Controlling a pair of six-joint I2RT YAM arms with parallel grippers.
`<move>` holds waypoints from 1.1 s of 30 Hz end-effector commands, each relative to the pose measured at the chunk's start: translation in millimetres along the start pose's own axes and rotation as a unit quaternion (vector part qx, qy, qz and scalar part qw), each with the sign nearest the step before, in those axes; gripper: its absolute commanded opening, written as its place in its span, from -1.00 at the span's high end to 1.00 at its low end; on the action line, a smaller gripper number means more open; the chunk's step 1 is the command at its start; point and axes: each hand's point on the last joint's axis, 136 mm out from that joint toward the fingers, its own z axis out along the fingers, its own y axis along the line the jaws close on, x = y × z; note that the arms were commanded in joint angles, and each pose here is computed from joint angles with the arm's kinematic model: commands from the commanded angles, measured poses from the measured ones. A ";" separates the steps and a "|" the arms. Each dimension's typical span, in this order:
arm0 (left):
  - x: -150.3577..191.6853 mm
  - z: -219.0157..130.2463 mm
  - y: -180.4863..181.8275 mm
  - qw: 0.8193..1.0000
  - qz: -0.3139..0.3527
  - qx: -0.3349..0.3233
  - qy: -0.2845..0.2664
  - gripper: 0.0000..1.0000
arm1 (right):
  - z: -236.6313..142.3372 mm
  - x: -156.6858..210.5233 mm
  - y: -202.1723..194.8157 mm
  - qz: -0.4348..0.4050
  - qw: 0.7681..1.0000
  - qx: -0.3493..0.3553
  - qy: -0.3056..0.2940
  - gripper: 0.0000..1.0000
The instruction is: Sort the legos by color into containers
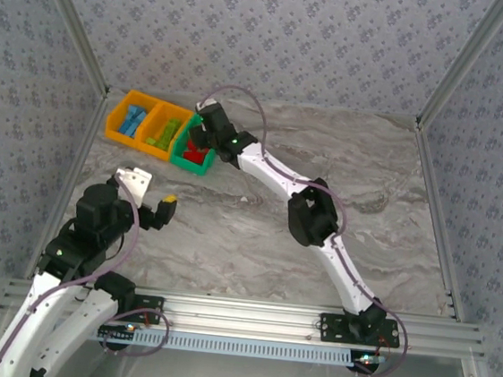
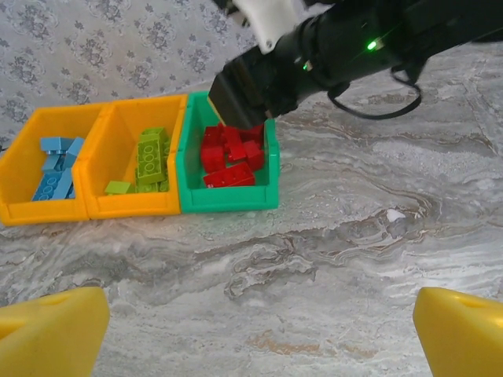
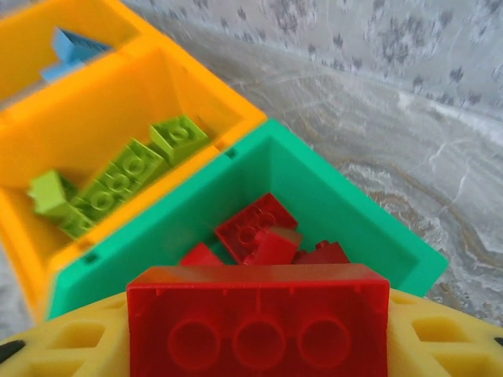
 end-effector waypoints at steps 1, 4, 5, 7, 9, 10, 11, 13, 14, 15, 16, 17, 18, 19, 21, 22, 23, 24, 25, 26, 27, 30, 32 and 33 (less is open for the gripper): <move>-14.4 -6.4 6.7 0.999 -0.033 -0.014 -0.021 -0.99 | -13.6 -18.0 -2.1 -0.006 1.000 -0.005 0.008 -0.46; -23.6 -7.9 1.3 0.995 -0.090 0.005 -0.039 -0.99 | -36.4 -35.0 -1.1 -0.014 1.000 -0.008 0.000 -0.47; -27.0 -6.7 -0.8 0.993 -0.111 0.013 -0.047 -0.99 | -47.5 -42.0 -2.6 -0.019 1.000 -0.006 -0.005 -0.48; -29.0 0.0 -2.3 0.987 -0.150 0.018 -0.056 -0.99 | -68.3 -51.4 -4.6 -0.024 1.000 -0.010 -0.011 -0.53; -26.5 12.1 -1.1 0.981 -0.182 0.015 -0.066 -0.98 | -94.9 -60.2 -7.3 -0.025 0.999 -0.018 -0.020 -0.52; -25.8 17.4 0.6 0.979 -0.190 0.011 -0.071 -0.98 | -108.0 -62.5 -8.5 -0.026 0.999 -0.019 -0.024 -0.53; -22.7 23.6 4.4 0.978 -0.197 -0.001 -0.073 -0.98 | -123.7 -64.2 -11.5 -0.025 0.999 -0.020 -0.030 -0.54; -17.4 33.6 13.0 0.978 -0.192 -0.029 -0.077 -0.98 | -156.0 -65.5 -19.5 -0.023 0.999 -0.021 -0.041 -0.58; -13.5 38.1 21.0 0.978 -0.185 -0.055 -0.079 -0.99 | -176.5 -65.0 -27.0 -0.022 0.999 -0.015 -0.047 -0.58; -8.2 42.7 29.8 0.978 -0.172 -0.083 -0.078 -0.99 | -197.1 -61.7 -36.9 -0.020 0.998 -0.001 -0.051 -0.58; -4.3 45.5 37.4 0.978 -0.159 -0.108 -0.079 -0.98 | -215.1 -56.6 -48.1 -0.019 0.998 0.015 -0.054 -0.58; -0.4 48.6 45.9 0.977 -0.140 -0.136 -0.080 -0.98 | -235.6 -49.5 -62.6 -0.018 0.997 0.035 -0.060 -0.59; 4.9 52.1 53.4 0.976 -0.121 -0.162 -0.079 -0.98 | -255.9 -38.8 -79.1 -0.015 0.996 0.059 -0.062 -0.60; 9.7 55.7 58.3 0.976 -0.103 -0.178 -0.077 -0.99 | -271.5 -29.7 -93.7 -0.010 0.995 0.079 -0.065 -0.61; 22.3 67.7 64.2 0.977 -0.065 -0.193 -0.069 -0.99 | -306.4 2.0 -134.2 0.005 0.988 0.139 -0.062 -0.70; 27.0 73.0 66.2 0.977 -0.055 -0.195 -0.066 -0.99 | -320.7 16.0 -151.6 0.014 0.984 0.167 -0.064 -0.77; 32.6 80.2 66.8 0.979 -0.044 -0.191 -0.062 -0.99 | -333.1 41.5 -174.7 0.026 0.977 0.202 -0.056 -0.85; 38.8 87.4 68.1 0.980 -0.037 -0.188 -0.058 -0.98 | -343.8 61.7 -193.7 0.037 0.971 0.229 -0.056 -0.90; 41.3 92.4 70.6 0.979 -0.035 -0.189 -0.060 -0.98 | -352.1 78.2 -211.8 0.046 0.963 0.258 -0.058 -0.94; 46.5 98.7 74.2 0.979 -0.036 -0.192 -0.058 -0.99 | -359.4 98.0 -230.0 0.055 0.954 0.289 -0.058 -0.97; 50.8 105.2 78.1 0.979 -0.040 -0.194 -0.055 -0.99 | -364.0 116.7 -245.7 0.063 0.946 0.314 -0.053 -0.99; 62.7 124.2 89.4 0.979 -0.046 -0.194 -0.039 -0.99 | -364.0 162.9 -285.5 0.048 0.923 0.379 -0.052 -1.00; 68.0 135.2 97.7 0.979 -0.055 -0.191 -0.042 -0.98 | -359.0 192.4 -308.4 0.058 0.908 0.411 -0.058 -1.00; 72.0 140.8 102.4 0.979 -0.065 -0.187 -0.043 -0.98 | -354.5 208.2 -319.9 0.077 0.905 0.414 -0.057 -1.00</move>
